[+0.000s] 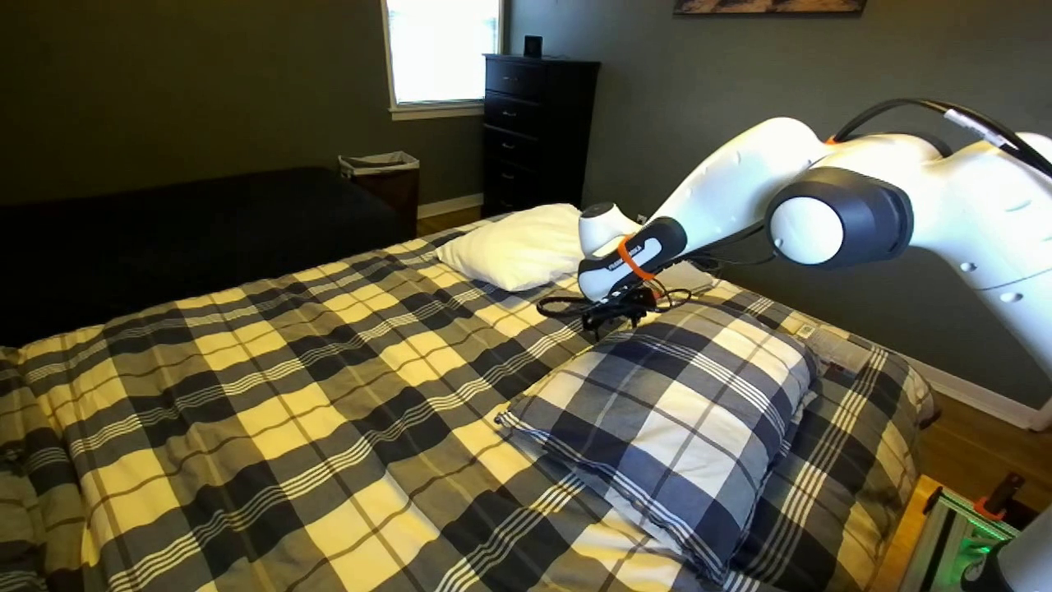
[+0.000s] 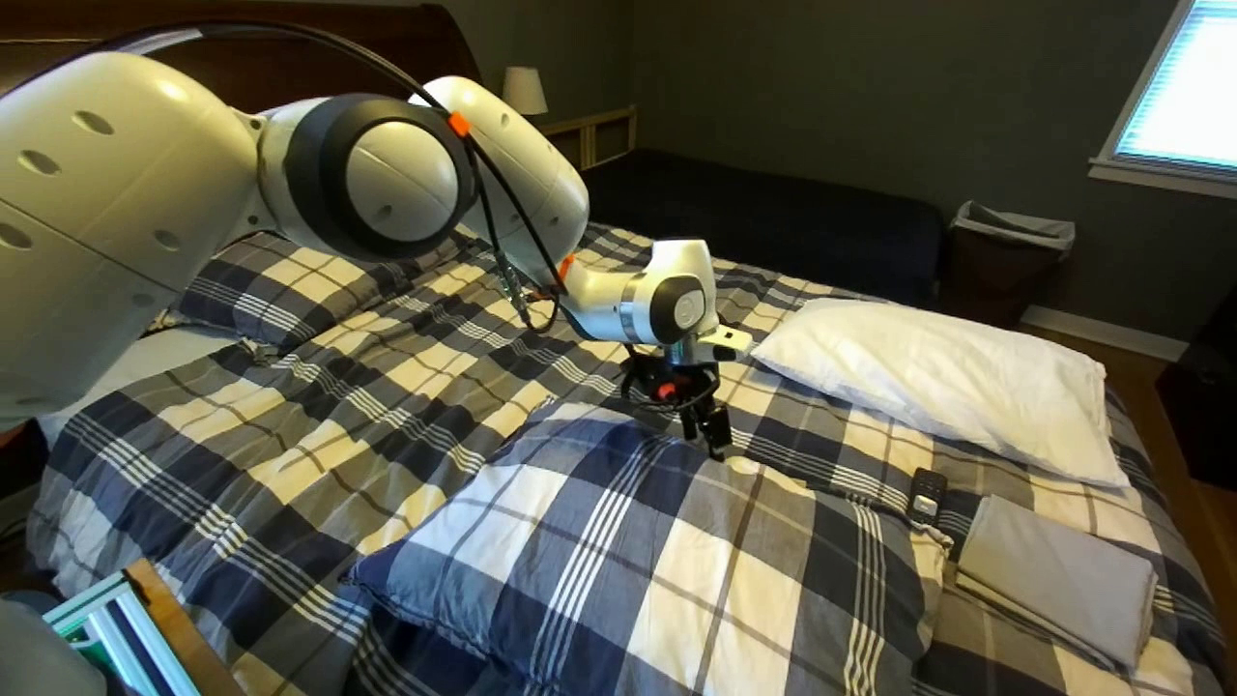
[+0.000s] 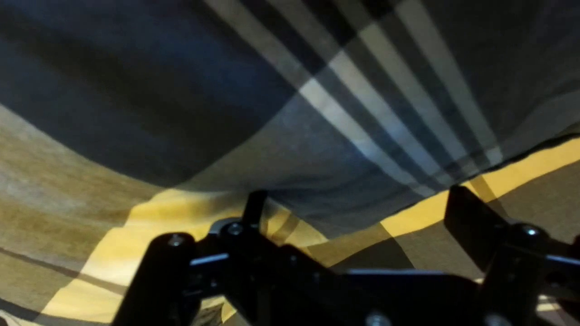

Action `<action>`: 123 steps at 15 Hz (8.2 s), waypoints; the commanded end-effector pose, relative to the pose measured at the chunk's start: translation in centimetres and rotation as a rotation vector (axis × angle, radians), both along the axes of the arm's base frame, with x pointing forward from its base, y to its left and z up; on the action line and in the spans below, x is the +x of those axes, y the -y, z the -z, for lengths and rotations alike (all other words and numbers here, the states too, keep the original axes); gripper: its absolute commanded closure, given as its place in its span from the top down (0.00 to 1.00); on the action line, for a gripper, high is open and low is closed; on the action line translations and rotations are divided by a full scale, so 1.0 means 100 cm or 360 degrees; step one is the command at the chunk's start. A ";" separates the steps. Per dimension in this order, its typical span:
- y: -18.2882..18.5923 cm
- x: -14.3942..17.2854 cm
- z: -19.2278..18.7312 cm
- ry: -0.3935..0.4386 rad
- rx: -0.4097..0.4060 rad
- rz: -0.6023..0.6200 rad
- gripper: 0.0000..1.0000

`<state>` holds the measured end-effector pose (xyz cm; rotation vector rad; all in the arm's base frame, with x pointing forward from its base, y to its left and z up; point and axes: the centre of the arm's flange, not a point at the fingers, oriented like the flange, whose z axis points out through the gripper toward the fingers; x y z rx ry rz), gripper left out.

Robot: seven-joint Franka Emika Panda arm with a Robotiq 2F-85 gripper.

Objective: Turn the pillow upside down

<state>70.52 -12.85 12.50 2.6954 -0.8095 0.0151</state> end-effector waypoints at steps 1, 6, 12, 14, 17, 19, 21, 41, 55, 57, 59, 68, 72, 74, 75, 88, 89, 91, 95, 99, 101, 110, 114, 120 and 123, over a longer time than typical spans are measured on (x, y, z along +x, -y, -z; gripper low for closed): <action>0.001 0.013 0.029 -0.0143 0.0001 0.0013 1.00; 0.007 0.008 0.038 -0.0365 0.0004 0.0058 0.56; 0.017 0.006 0.005 -0.0334 0.0018 0.0085 0.12; 0.019 0.002 -0.005 -0.0313 0.0046 0.0087 0.00; 0.023 -0.001 -0.018 -0.0275 0.0071 0.0088 0.00; 0.023 -0.006 -0.029 -0.0232 0.0079 0.0071 0.00; 0.024 -0.011 -0.045 -0.0185 0.0093 0.0062 0.00; 0.013 -0.046 -0.255 0.0844 0.0105 0.0043 0.00; -0.016 -0.027 -0.286 0.1424 0.0050 -0.0094 0.02; -0.016 -0.027 -0.285 0.1423 0.0048 -0.0093 0.02; -0.015 -0.027 -0.285 0.1423 0.0046 -0.0092 0.02; -0.027 -0.071 -0.265 0.1263 0.0092 -0.0183 0.00; -0.018 -0.097 -0.268 0.1162 0.0122 -0.0224 0.00; -0.016 -0.111 -0.269 0.1093 0.0143 -0.0252 0.00; -0.015 -0.118 -0.269 0.1050 0.0150 -0.0265 0.00; 0.005 -0.186 -0.247 0.0428 0.0188 -0.0216 0.00; 0.007 -0.191 -0.243 0.0387 0.0199 -0.0212 0.00; 0.009 -0.201 -0.238 0.0308 0.0216 -0.0217 0.00; 0.015 -0.218 -0.233 0.0187 0.0227 -0.0222 0.00; 0.017 -0.231 -0.235 0.0108 0.0240 -0.0259 0.33; 0.017 -0.234 -0.244 0.0118 0.0235 -0.0271 0.48; 0.017 -0.240 -0.304 0.0228 0.0266 -0.0312 1.00; 0.018 -0.243 -0.325 0.0223 0.0327 -0.0294 1.00; 0.022 -0.250 -0.358 0.0179 0.0399 -0.0222 1.00; 0.025 -0.254 -0.372 0.0172 0.0420 -0.0216 1.00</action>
